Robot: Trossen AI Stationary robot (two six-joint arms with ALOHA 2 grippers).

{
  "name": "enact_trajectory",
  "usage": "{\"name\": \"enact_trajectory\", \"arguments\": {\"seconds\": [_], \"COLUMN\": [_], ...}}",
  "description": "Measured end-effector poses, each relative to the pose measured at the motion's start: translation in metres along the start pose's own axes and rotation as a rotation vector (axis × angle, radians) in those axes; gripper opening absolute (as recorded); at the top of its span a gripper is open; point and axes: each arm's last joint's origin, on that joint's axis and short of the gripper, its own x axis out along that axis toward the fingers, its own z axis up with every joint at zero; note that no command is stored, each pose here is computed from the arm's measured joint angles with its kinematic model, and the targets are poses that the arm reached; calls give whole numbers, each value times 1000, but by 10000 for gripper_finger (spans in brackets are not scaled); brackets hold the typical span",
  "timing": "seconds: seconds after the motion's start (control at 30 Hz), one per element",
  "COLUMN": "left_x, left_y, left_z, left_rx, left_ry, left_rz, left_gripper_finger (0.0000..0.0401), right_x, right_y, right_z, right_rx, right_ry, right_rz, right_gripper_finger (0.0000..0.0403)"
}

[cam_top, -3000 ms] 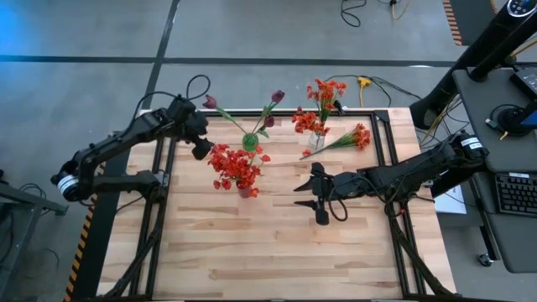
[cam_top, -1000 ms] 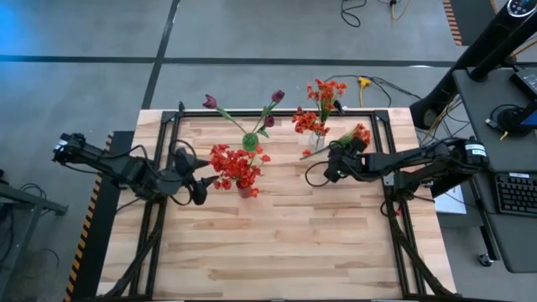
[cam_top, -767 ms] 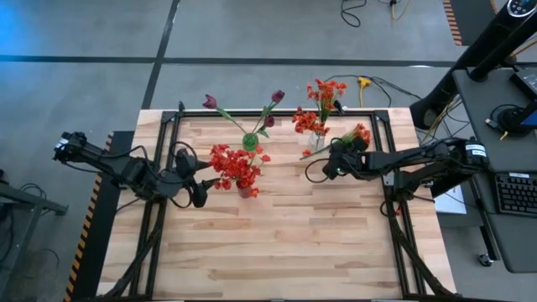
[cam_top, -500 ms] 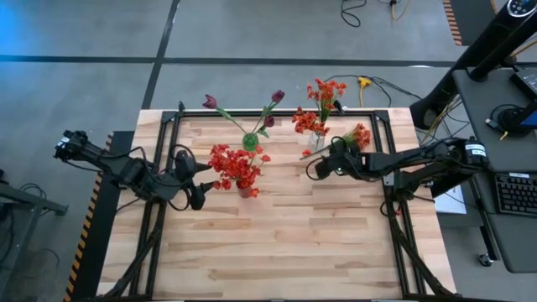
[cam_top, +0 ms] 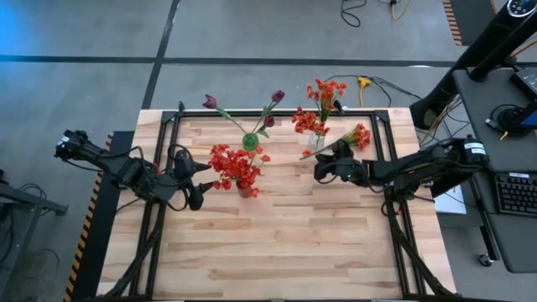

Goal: Sort flowers into vase by color
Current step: Put the orange flowers into the clear vase

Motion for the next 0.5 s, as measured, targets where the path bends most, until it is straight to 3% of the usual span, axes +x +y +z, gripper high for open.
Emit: {"name": "enact_trajectory", "arguments": {"seconds": [0.27, 0.5], "left_x": [0, 0], "left_y": [0, 0], "left_z": [0, 0], "left_rx": [2, 4], "left_ry": [0, 2], "left_rz": [1, 3], "left_gripper_finger": [272, 272], "right_x": [22, 46], "right_y": [21, 21], "right_z": [-11, -23], "right_rx": [-115, -125], "right_ry": [-36, -43], "right_rz": [11, -114], "right_gripper_finger": [11, 12]}}
